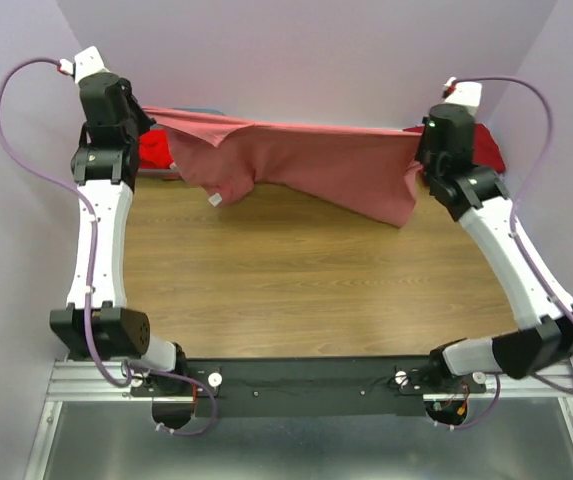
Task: Fold and stack the t-shirts
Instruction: Flatten the tshirt out
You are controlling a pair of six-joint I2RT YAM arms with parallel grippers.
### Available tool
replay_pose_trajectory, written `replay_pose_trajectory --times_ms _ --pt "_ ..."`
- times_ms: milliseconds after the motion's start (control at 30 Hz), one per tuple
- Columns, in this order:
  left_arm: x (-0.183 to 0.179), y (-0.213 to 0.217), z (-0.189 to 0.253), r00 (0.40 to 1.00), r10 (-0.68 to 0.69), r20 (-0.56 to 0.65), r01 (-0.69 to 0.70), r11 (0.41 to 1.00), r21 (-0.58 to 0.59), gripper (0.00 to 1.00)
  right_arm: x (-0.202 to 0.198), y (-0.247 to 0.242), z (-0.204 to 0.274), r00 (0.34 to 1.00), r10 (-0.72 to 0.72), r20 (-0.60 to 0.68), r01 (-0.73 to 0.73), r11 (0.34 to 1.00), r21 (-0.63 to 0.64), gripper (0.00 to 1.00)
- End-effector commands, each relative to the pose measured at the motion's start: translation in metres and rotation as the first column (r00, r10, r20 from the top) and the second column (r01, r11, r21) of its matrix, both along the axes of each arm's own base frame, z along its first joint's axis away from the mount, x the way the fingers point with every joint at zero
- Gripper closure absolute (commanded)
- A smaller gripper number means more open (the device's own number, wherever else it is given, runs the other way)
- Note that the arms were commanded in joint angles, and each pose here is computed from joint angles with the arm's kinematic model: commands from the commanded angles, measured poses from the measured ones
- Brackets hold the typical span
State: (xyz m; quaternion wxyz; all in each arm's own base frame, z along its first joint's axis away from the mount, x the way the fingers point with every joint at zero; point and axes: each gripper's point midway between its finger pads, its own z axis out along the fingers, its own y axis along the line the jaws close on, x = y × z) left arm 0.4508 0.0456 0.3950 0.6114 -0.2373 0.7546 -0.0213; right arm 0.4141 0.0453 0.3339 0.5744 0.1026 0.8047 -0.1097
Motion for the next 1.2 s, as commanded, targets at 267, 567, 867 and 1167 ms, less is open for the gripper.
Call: replay_pose_trajectory --times_ms 267,567,867,1167 --pt "-0.101 -0.006 -0.071 0.999 -0.008 0.040 0.010 0.998 -0.061 1.00 -0.094 0.030 -0.103 0.916 0.327 -0.231 -0.291 0.941 0.175 0.94" --pt "-0.128 -0.014 -0.196 0.987 -0.028 -0.161 0.010 0.994 -0.112 1.00 -0.187 0.091 -0.203 0.703 0.554 -0.445 -0.204 0.757 0.620 0.72" --pt "-0.125 -0.021 -0.235 0.964 -0.088 -0.249 0.062 0.992 -0.112 1.00 -0.151 0.084 -0.227 0.726 0.466 -0.506 -0.153 0.827 0.541 0.48" --pt "-0.125 -0.020 -0.229 0.970 -0.086 -0.230 0.064 0.993 -0.099 1.00 -0.112 0.062 -0.294 0.763 0.330 -0.556 -0.035 0.880 0.474 0.57"
